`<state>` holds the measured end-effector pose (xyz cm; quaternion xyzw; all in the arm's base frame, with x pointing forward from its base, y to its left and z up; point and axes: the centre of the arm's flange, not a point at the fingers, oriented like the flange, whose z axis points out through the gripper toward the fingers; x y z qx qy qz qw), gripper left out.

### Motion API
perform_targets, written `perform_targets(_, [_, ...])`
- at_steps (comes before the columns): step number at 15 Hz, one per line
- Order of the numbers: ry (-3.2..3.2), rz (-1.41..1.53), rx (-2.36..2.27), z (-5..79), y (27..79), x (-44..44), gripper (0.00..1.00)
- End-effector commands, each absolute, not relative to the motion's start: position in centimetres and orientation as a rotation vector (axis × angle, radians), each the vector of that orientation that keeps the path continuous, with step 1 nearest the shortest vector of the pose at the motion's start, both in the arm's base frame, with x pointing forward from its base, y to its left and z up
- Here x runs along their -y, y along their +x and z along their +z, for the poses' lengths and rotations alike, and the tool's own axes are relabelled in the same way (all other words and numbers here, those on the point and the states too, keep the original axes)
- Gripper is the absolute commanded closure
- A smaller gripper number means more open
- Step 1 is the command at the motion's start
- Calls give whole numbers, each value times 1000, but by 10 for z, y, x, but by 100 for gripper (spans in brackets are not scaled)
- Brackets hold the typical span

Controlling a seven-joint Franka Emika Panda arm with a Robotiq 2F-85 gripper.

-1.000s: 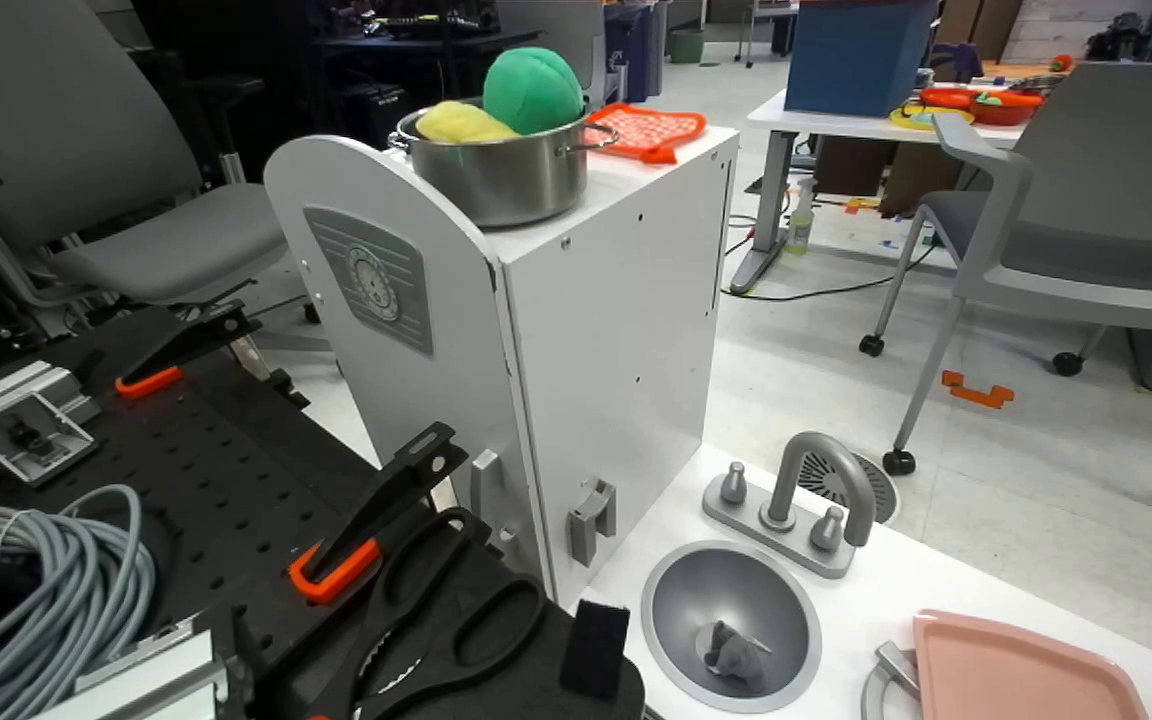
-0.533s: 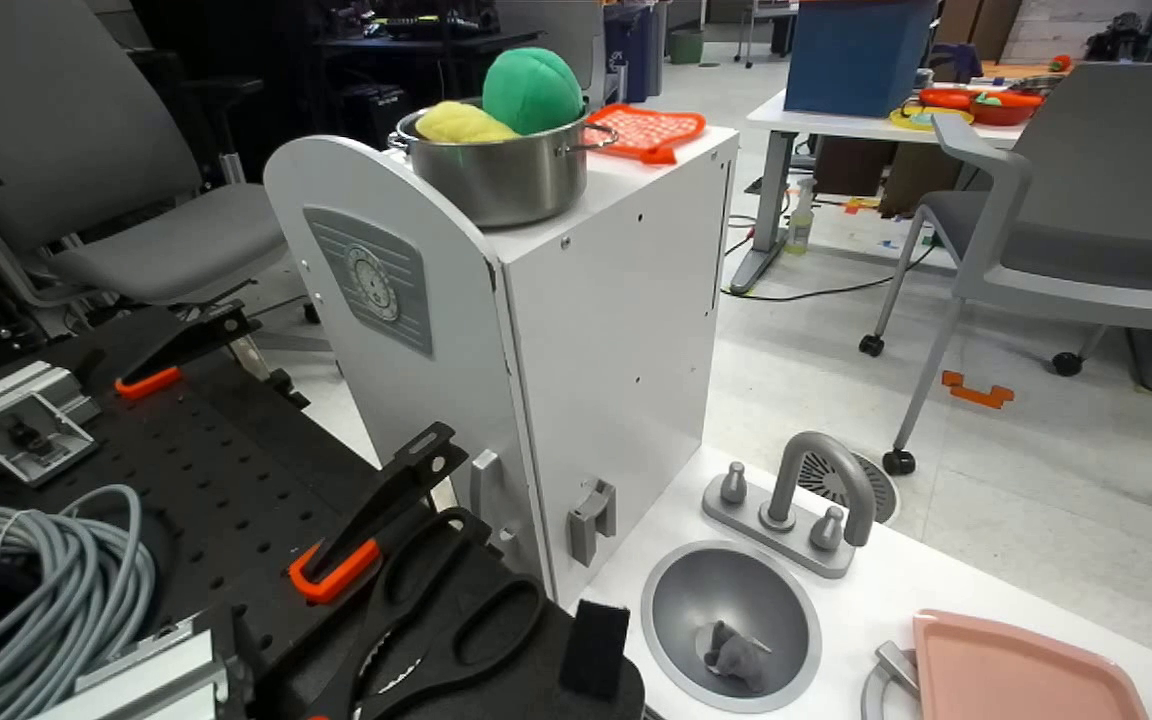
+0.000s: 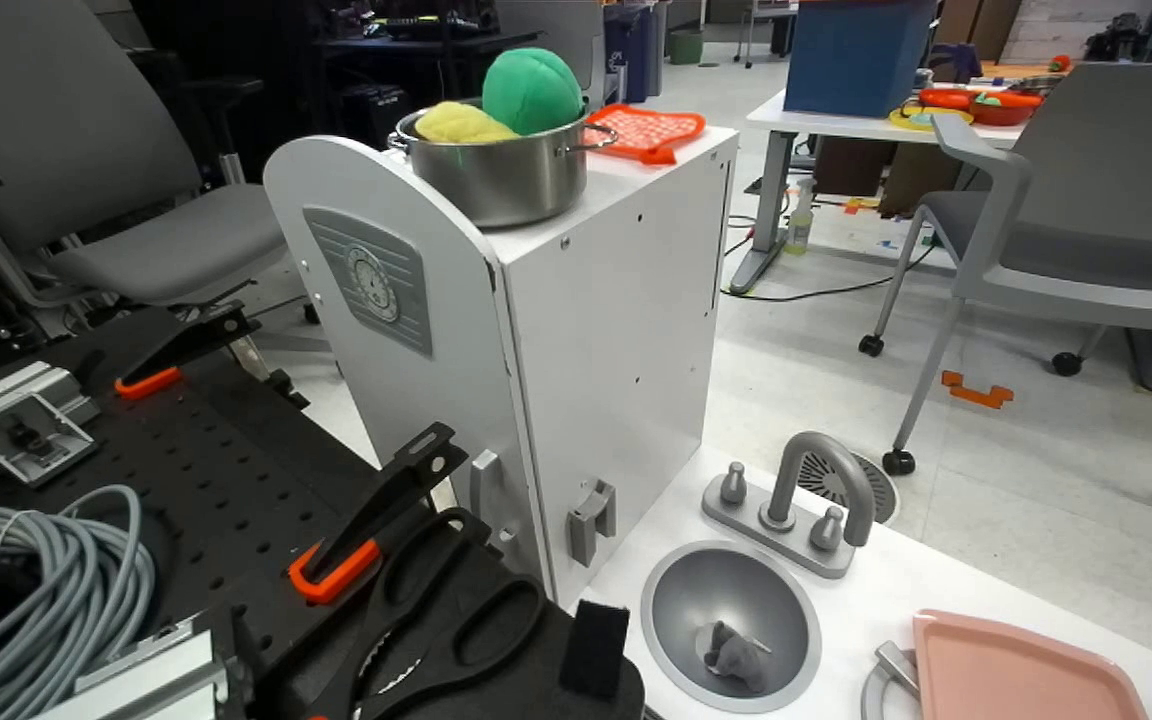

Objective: Take the beetroot plush out of the pot and put it in the sink

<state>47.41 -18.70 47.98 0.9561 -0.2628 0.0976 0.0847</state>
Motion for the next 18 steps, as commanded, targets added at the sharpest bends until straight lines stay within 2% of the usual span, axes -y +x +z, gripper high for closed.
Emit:
perform_targets(1, [2802,257,851,484,490,203,98])
perform_targets(11, [2896,85,1023,418,488,235,98])
perform_targets(18, [2861,147,1024,429,498,236,98])
